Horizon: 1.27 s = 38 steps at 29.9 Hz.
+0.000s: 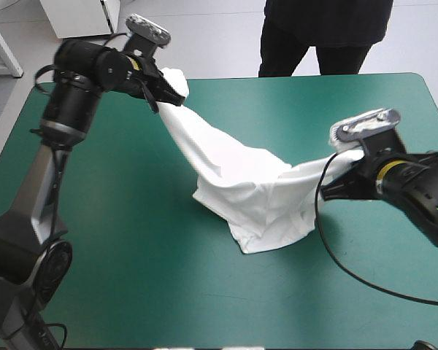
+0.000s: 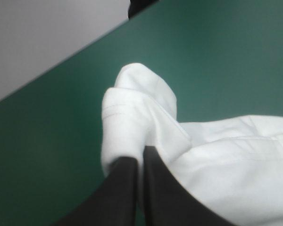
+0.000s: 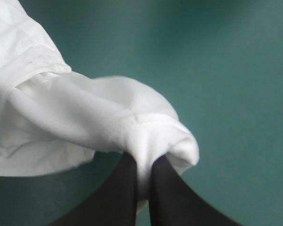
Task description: Fold the cloth
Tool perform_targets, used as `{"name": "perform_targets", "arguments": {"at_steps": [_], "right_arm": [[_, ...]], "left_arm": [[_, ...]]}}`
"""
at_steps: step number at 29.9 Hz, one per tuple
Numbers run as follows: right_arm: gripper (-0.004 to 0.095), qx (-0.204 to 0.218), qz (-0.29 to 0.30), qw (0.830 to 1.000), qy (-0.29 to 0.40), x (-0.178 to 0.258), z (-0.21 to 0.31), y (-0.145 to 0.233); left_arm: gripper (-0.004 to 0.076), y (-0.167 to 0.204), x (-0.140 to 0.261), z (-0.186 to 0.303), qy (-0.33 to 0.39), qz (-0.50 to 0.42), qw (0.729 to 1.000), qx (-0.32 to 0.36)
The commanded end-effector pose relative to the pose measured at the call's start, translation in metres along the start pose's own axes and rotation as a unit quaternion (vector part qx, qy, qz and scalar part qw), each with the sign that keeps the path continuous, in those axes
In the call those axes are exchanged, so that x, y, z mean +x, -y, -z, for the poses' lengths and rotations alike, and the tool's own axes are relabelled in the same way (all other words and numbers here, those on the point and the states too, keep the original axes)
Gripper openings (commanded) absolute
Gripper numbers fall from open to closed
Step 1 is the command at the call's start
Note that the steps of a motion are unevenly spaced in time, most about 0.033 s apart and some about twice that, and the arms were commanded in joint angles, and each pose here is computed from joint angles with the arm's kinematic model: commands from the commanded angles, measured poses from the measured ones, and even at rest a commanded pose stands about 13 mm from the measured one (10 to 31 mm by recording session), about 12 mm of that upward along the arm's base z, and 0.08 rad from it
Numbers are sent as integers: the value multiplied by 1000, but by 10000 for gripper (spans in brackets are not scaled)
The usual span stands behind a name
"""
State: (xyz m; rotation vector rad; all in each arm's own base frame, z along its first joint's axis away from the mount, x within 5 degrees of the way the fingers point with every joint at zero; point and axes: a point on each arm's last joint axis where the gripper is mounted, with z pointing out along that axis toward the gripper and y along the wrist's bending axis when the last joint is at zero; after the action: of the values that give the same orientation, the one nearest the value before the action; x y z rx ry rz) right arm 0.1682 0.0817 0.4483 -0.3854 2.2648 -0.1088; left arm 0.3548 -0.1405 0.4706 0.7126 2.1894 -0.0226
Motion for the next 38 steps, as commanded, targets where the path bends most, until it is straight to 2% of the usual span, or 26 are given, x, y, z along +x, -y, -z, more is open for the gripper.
{"name": "perform_targets", "arguments": {"at_steps": [1,7,12,16,21,25,31,35,38], "right_arm": [[-17,34,-10,994,100,-27,49,29],[-17,32,-25,977,208,-55,108,51],[-17,13,-35,962,270,-67,142,62],[-16,-20,-46,954,297,-71,157,63],[-16,-68,-46,952,294,-71,157,54],[-16,-110,-52,957,263,-69,144,41],[-16,-118,-48,983,134,-46,80,13],[-17,-73,-32,996,43,-22,27,-1],[-17,-28,-20,999,27,-14,-9,-7]], "left_arm": [[-22,-6,-6,102,101,8,994,-31],[-22,-5,8,212,231,13,971,-56],[-22,3,27,275,310,13,950,-47],[-22,9,40,297,321,12,946,-32],[-22,12,41,296,313,6,950,-16],[-22,14,38,280,291,11,957,7],[-22,18,47,205,158,32,986,37],[-22,24,63,141,54,36,996,55],[-22,26,73,85,-6,35,998,55]]}}
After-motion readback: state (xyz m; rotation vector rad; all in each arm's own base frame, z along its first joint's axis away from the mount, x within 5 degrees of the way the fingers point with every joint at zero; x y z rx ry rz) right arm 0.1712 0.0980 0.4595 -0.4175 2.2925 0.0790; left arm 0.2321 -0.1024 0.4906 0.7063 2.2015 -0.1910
